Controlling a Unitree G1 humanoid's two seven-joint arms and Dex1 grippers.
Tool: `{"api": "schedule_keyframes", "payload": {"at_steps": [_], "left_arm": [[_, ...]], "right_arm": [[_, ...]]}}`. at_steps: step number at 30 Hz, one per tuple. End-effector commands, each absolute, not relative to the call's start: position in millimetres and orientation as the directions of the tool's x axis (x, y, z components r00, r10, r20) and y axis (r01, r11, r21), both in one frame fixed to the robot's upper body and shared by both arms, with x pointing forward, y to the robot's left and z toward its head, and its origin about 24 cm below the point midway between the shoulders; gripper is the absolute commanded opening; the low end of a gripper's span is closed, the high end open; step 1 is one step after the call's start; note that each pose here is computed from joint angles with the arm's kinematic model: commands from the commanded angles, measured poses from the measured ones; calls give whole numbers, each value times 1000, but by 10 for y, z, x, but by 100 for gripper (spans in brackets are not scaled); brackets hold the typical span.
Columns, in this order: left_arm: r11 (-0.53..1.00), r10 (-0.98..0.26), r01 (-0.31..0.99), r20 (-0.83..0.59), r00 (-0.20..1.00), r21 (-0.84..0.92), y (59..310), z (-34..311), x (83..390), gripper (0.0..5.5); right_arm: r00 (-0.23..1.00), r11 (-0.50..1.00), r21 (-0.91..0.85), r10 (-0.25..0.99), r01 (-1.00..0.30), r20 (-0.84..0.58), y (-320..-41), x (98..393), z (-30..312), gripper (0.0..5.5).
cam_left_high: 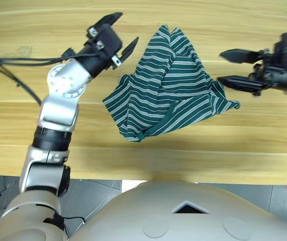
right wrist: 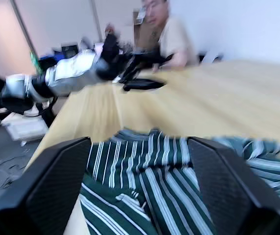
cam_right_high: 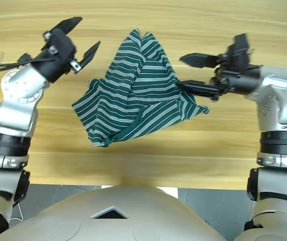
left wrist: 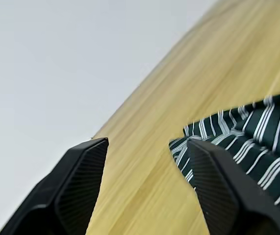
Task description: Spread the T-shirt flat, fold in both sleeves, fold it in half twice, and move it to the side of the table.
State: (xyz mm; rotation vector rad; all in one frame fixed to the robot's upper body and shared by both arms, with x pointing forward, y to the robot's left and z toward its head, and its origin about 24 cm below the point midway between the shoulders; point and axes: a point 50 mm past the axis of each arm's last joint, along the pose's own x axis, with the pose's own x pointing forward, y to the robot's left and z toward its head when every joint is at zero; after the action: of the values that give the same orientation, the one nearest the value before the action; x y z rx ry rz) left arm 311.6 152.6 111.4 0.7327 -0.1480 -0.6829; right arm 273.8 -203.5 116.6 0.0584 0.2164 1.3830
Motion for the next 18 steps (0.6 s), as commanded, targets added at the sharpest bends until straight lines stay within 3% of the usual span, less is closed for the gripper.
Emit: {"api": "schedule_keyframes", "payload": {"at_steps": [1,5,10,17,18], "left_arm": [[445,-598,532,-204,775,720,1426,875,3347,297],[422,-609,544,-218,763,725,1366,747,3392,297],[390,-603,564,-260,754,728,1379,542,3359,297],[401,-616,559,-238,751,726,1404,501,3315,297],[399,-617,562,-241,749,725,1400,489,3309,297]], "right_arm": [[73,117,222,978,-968,-195,-1843,2784,1064,365],[13,77,284,975,-956,-222,-1780,2787,995,365],[32,144,342,949,-928,-313,-1837,2837,760,365],[8,172,368,914,-914,-405,-1924,2772,519,365],[-3,164,366,910,-916,-415,-1929,2754,500,346]]}}
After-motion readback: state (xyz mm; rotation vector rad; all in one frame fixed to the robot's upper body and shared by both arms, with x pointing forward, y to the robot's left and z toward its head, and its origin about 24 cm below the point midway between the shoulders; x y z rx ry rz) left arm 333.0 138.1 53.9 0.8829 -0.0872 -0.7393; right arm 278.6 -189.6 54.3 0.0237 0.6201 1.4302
